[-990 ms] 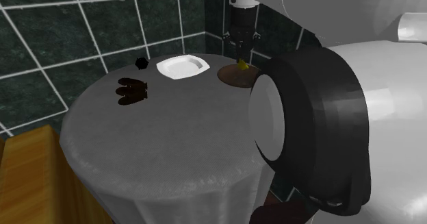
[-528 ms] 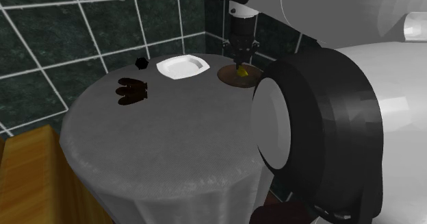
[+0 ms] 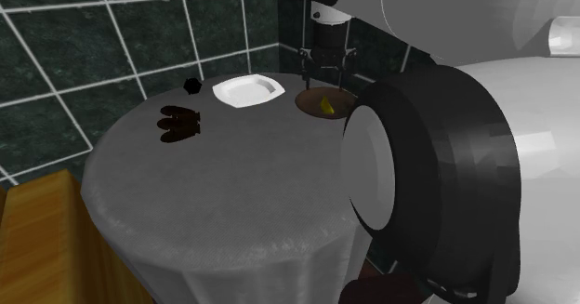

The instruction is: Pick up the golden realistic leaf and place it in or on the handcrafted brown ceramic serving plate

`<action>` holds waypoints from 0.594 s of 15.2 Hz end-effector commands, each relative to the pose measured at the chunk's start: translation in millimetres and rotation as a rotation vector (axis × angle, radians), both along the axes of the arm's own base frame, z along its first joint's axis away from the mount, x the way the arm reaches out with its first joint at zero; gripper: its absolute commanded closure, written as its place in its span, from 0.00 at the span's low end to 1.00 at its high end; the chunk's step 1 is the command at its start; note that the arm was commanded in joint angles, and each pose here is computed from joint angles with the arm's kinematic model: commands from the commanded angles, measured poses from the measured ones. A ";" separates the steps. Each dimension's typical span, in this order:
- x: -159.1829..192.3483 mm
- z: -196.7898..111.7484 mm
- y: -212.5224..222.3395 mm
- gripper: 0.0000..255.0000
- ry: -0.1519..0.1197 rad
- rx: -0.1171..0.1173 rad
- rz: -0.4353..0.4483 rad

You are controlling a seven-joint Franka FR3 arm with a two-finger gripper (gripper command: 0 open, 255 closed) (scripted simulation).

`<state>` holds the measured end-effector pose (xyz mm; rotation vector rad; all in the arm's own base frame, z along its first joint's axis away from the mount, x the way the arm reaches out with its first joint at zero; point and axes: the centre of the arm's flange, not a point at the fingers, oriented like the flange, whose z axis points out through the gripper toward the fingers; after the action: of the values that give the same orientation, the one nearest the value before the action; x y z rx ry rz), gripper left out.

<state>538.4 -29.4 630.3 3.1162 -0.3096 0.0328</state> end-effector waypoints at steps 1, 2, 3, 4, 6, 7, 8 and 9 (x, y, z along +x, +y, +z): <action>0.0 0.0 0.0 0.00 0.000 0.000 0.000; 0.0 0.0 0.0 0.00 0.000 0.000 0.000; -0.3 13.1 0.2 0.00 0.000 0.000 0.000; -0.6 26.3 0.3 0.00 0.000 0.000 0.000; -1.0 49.9 0.6 0.00 0.000 0.000 0.000; -1.0 49.9 0.6 0.00 0.000 0.000 0.000; -1.1 49.9 0.6 0.00 0.000 0.000 0.000; -1.0 49.9 0.6 0.00 0.000 0.000 0.000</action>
<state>537.6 -28.5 679.0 3.1162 -0.3097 0.0338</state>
